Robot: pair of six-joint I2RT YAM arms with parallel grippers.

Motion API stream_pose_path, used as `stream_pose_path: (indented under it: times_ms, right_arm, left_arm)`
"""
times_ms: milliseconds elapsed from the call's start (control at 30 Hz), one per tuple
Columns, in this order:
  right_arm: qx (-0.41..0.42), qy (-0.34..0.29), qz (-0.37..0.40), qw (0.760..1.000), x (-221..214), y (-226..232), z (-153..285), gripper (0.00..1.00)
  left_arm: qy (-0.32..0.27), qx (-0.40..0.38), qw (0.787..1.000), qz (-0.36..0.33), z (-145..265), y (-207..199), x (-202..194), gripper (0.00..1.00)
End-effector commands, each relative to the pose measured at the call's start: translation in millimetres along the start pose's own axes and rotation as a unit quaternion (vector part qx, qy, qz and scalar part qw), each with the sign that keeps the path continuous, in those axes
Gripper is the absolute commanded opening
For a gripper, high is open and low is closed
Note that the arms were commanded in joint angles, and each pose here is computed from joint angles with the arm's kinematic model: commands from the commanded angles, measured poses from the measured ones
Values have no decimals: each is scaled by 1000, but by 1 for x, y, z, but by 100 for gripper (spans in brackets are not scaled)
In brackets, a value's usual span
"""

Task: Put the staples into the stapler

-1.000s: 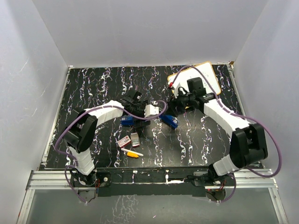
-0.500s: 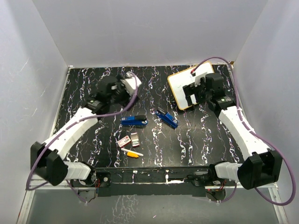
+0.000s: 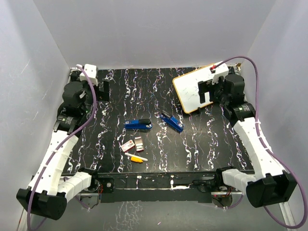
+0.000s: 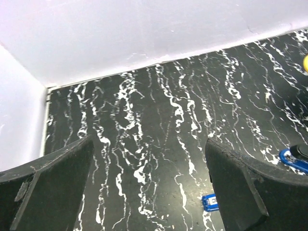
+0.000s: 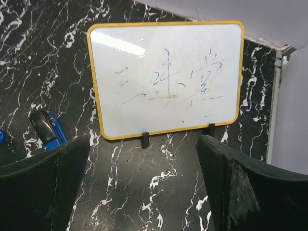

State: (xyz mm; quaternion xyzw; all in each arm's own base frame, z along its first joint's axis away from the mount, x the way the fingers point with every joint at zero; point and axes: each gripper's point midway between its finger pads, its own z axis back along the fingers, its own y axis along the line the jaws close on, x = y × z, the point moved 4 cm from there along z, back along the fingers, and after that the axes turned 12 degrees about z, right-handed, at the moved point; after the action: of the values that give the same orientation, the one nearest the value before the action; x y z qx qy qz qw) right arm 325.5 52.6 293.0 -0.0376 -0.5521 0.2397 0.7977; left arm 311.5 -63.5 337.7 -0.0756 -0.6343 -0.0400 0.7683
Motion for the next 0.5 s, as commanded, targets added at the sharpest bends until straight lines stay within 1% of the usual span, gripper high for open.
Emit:
stream_pose_path:
  times_ms: [0,200,467]
  right_arm:
    - [-59,-94,-1,994,43,-21,38,99]
    - [-82,-119,-1,990,42,-29,64,99]
    - [-103,-135,-3,985,53,-41,94,99]
  left_arm:
    - [-10,29,999,10,21,16,3,97]
    - [-14,47,999,-2,43,30,4,97]
    - [-10,42,999,-6,58,30,5,97]
